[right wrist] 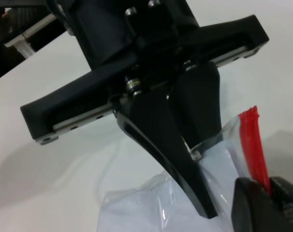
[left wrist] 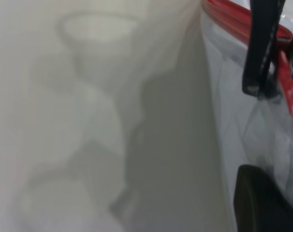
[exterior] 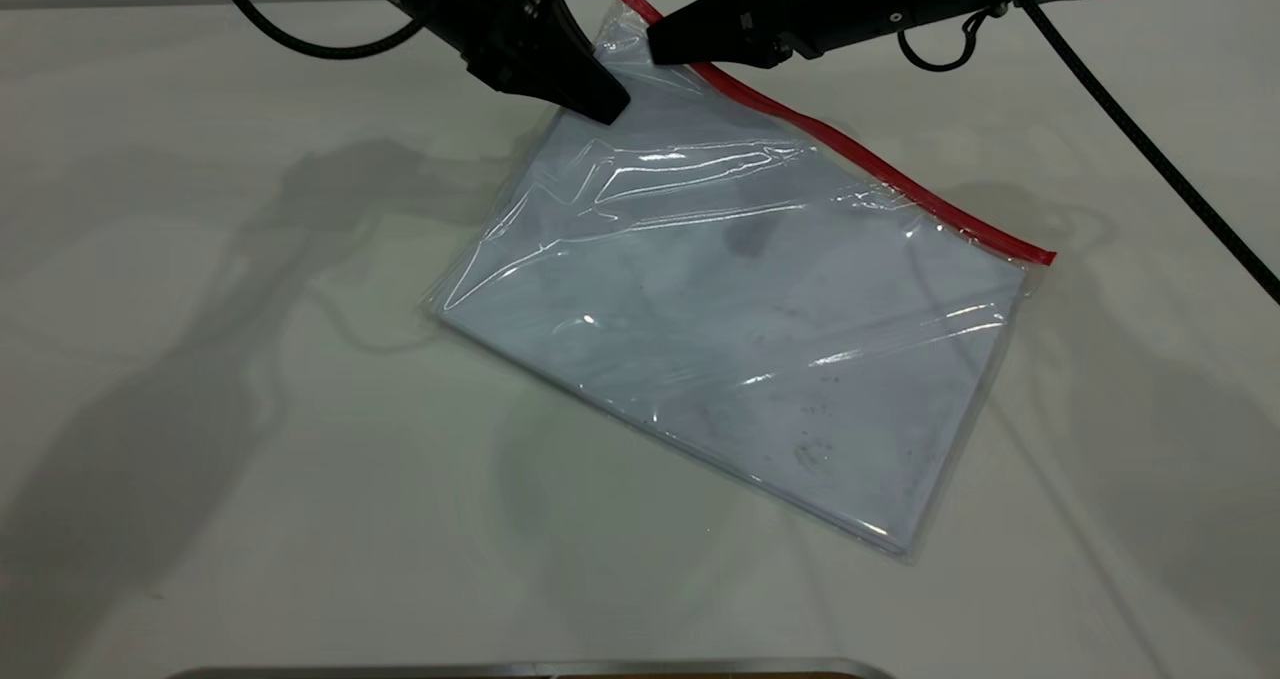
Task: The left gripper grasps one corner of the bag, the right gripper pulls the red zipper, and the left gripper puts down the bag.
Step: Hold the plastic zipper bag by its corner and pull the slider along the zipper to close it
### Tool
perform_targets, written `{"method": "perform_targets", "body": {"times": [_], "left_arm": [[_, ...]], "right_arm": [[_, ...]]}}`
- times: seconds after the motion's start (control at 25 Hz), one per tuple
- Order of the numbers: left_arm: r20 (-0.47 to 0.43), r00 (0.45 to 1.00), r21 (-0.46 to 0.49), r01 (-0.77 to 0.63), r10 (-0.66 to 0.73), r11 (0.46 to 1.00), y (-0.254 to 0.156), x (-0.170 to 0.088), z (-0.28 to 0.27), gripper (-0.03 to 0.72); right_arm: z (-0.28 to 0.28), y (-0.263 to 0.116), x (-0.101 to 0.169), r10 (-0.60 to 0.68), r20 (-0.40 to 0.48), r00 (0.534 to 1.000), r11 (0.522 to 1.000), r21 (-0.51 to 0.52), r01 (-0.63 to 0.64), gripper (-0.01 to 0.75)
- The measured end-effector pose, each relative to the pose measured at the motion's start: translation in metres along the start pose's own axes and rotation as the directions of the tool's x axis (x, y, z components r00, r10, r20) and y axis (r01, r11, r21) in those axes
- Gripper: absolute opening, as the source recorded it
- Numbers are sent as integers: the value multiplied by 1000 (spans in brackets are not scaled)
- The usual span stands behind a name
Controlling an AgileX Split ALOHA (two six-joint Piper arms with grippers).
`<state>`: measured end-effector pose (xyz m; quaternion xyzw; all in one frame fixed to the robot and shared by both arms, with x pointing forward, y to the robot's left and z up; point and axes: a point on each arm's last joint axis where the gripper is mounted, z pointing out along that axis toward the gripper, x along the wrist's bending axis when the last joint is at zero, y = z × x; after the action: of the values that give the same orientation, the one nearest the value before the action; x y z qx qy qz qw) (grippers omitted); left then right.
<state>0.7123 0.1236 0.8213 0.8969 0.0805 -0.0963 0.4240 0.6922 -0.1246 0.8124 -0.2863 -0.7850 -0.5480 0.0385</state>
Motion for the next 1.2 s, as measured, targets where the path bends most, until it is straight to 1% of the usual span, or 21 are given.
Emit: {"method": "perform_targets", "body": {"times": [0.08,0.16,0.36,0.68,1.0,1.2], "left_arm": [[14,1000,-21,19,-18,1000,-2,1,-6,52],[23,999,-62,32,-31,998,-3,2,-12,52],[8,1000,-156,23,-22,988,-5,7,-30,52],[-6,1000,-222,28,-30,975,-6,11,-47,51],[-31,999,-293,5,-14,956,-4,14,-55,51],[-42,999,-332,-8,-6,943,-4,16,-59,51]], "right_arm": [[1,1,2,-3,-9,1000,1000,-2,3,29],[1,3,2,-2,-12,1000,1000,-13,2,29],[1,8,1,8,3,1000,999,-41,-8,29],[3,12,1,7,38,999,999,-39,-5,29],[3,14,0,6,49,999,999,-43,-4,33],[3,14,0,-15,46,999,1000,-26,17,35]]}}
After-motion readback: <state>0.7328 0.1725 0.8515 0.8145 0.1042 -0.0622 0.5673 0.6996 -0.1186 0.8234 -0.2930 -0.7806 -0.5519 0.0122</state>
